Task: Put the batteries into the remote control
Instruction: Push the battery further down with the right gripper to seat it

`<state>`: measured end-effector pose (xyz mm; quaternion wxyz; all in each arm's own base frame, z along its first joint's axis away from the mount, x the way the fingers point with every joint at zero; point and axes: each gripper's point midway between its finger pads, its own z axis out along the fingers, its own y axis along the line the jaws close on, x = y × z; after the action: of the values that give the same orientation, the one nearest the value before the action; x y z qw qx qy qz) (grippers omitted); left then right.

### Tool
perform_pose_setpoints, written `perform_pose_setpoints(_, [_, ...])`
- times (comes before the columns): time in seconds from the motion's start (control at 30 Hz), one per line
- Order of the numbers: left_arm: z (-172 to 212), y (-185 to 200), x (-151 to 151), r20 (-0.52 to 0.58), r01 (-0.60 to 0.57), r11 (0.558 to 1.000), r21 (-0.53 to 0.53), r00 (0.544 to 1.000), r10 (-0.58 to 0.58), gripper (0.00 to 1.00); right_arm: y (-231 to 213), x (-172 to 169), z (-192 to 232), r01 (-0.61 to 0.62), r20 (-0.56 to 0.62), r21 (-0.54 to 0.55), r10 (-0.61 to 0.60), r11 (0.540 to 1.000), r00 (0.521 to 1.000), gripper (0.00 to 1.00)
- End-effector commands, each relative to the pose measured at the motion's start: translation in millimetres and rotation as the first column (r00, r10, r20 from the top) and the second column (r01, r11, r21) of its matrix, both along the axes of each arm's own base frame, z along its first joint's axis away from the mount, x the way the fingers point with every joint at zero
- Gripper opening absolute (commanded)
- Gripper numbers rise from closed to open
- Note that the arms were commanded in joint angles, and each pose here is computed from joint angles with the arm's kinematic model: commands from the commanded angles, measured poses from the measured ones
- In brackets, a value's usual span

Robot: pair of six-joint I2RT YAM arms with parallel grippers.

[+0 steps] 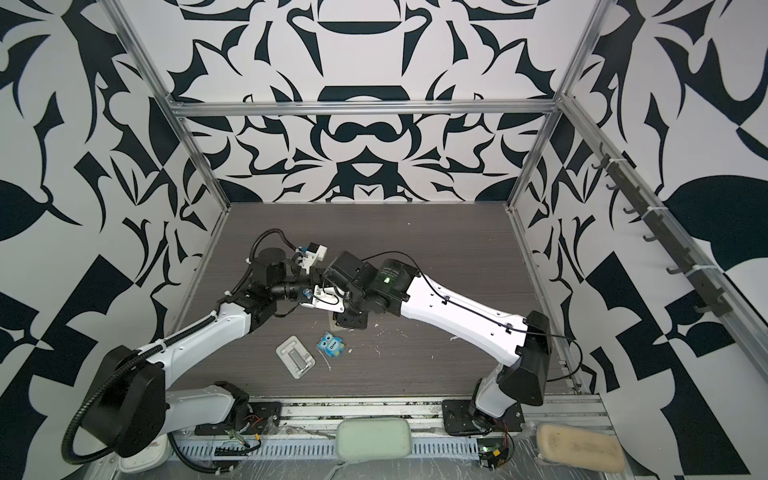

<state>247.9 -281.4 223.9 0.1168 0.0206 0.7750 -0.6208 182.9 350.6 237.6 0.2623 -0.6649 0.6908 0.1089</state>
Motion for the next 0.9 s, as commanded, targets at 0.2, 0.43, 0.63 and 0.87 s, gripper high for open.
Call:
perform_pose_setpoints(0.2, [12.0, -1.8, -3.7, 0.029, 0.027, 0.999, -0.022, 0.999, -0.027, 0.00, 2.8, 4.5, 21.3, 0.013, 0.017, 0.076, -0.014, 0.997, 1.000, 0.23])
perform_pose_setpoints(0.43, [13.4, -0.7, -4.9, 0.032, 0.024, 0.999, -0.021, 0.999, -0.023, 0.00, 9.9, 11.2, 1.9, 0.014, 0.009, 0.035, -0.014, 0.999, 1.000, 0.19])
perform_pose_setpoints(0.63, [14.9, -0.3, -5.5, 0.035, 0.024, 0.999, -0.023, 0.999, -0.023, 0.00, 15.4, 14.6, -13.0, 0.031, -0.010, 0.021, -0.031, 0.999, 0.999, 0.18])
perform_pose_setpoints(0.87, [15.3, 0.7, -5.9, 0.039, 0.017, 1.000, -0.021, 0.999, -0.016, 0.00, 11.3, 17.0, -33.3, 0.069, -0.029, -0.021, -0.070, 0.997, 0.997, 0.16])
